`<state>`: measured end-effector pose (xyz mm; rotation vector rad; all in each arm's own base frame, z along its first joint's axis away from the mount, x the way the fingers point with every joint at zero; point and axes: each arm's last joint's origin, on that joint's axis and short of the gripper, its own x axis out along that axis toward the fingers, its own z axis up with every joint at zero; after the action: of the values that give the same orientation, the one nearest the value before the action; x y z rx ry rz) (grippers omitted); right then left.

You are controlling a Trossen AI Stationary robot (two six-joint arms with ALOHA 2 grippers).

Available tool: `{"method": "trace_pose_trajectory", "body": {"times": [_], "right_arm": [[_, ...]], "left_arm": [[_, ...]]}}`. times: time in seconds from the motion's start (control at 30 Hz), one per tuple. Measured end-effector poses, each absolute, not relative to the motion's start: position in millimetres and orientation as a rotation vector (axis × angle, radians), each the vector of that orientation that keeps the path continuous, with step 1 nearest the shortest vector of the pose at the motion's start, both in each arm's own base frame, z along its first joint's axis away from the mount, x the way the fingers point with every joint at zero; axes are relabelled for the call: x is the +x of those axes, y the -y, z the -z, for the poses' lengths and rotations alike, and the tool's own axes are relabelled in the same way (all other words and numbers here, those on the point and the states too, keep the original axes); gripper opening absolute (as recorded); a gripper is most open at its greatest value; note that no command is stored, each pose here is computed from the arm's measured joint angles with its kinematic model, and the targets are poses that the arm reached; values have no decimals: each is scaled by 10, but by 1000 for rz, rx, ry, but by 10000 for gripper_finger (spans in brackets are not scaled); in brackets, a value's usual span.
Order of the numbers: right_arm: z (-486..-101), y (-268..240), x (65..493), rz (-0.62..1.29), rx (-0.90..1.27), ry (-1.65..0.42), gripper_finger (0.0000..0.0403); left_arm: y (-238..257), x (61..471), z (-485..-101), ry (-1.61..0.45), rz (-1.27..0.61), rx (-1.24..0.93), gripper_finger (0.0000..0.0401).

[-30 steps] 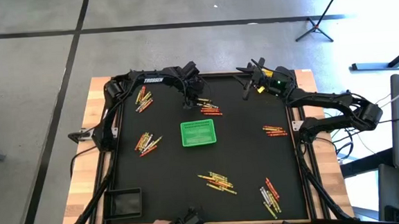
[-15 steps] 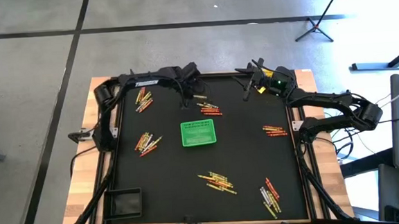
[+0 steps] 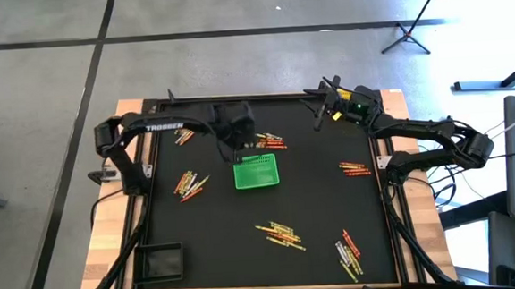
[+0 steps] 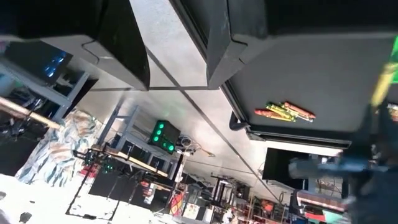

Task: Sort crayons
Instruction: Put the green crayon into the green bin

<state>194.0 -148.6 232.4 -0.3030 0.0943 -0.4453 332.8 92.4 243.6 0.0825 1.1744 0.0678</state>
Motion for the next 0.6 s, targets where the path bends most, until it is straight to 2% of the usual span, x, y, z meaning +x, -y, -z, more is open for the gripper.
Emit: {"method": "trace_pose_trajectory", "body": {"times": [0.3, 0.6], "right_arm": [[-2342, 1485, 1941, 448, -273, -68, 158], [-2334, 1485, 1941, 447, -269, -75, 158]], "left_arm": [[-511, 3237, -1974, -1170, -50, 25, 13], [-367, 3304, -1922, -1078, -48, 29, 14]]}}
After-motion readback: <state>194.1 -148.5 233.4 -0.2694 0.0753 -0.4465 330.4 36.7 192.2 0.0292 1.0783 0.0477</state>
